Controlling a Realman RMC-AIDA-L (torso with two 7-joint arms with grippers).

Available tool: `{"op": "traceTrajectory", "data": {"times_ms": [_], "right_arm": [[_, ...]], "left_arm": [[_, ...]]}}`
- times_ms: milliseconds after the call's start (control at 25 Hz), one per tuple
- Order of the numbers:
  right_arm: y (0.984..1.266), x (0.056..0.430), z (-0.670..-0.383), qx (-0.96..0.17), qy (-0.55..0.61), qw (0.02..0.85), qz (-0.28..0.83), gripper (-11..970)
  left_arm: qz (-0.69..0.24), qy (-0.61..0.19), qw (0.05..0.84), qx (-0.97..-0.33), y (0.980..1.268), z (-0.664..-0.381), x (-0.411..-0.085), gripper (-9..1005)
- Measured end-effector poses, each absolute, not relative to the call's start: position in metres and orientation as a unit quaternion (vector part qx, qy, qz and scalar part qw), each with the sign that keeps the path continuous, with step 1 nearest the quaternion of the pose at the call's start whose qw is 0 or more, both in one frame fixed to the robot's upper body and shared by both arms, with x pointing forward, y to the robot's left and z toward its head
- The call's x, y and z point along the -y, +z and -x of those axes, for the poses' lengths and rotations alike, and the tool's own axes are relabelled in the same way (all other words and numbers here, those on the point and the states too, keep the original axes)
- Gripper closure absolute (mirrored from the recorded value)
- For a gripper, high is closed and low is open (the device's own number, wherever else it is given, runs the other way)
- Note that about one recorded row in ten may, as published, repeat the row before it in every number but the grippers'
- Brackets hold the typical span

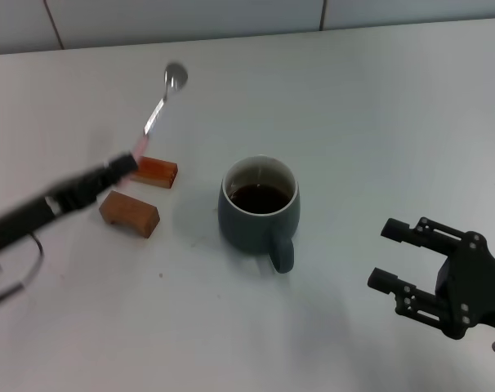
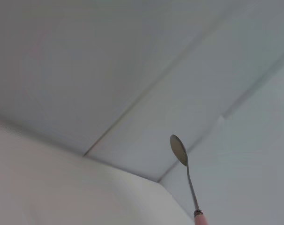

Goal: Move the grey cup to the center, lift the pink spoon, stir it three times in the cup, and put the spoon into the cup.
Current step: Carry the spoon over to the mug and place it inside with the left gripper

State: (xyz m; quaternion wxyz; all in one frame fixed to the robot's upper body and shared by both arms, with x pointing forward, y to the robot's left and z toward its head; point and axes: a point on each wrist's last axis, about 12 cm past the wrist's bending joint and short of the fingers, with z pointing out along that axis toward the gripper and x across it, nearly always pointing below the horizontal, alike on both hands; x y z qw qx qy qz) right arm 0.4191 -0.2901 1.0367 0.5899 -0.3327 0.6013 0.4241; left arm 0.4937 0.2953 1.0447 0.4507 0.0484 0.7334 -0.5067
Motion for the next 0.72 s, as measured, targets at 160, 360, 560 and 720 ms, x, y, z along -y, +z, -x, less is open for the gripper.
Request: {"op": "traceTrajectory", "data": {"times_ms": [160, 360, 560, 720], "right_arm": [[1.038, 0.292, -0.421, -0.602, 0.417, 0.594, 0.333, 293], [1.037, 0.294, -0.422, -0.606, 0.41, 0.598, 0.329, 293], [1.037, 0.295, -0.422, -0.609, 0.406, 0.598, 0.326, 293], [1.036, 0.296, -0.422, -0.613, 0.401, 0.6, 0.322, 292]], "left_arm": [[-0.166, -0.451, 0.477, -0.736, 1.097, -0.523, -0.305, 874], [-0.285, -0.351, 0.504, -0.736, 1.166, -0.541, -0.304, 874], [-0.351, -0.294, 0.504, -0.732, 1.205, -0.544, -0.293, 873], [-0.423, -0.236, 0.493, -0.722, 1.239, -0.544, -0.277, 872]]}}
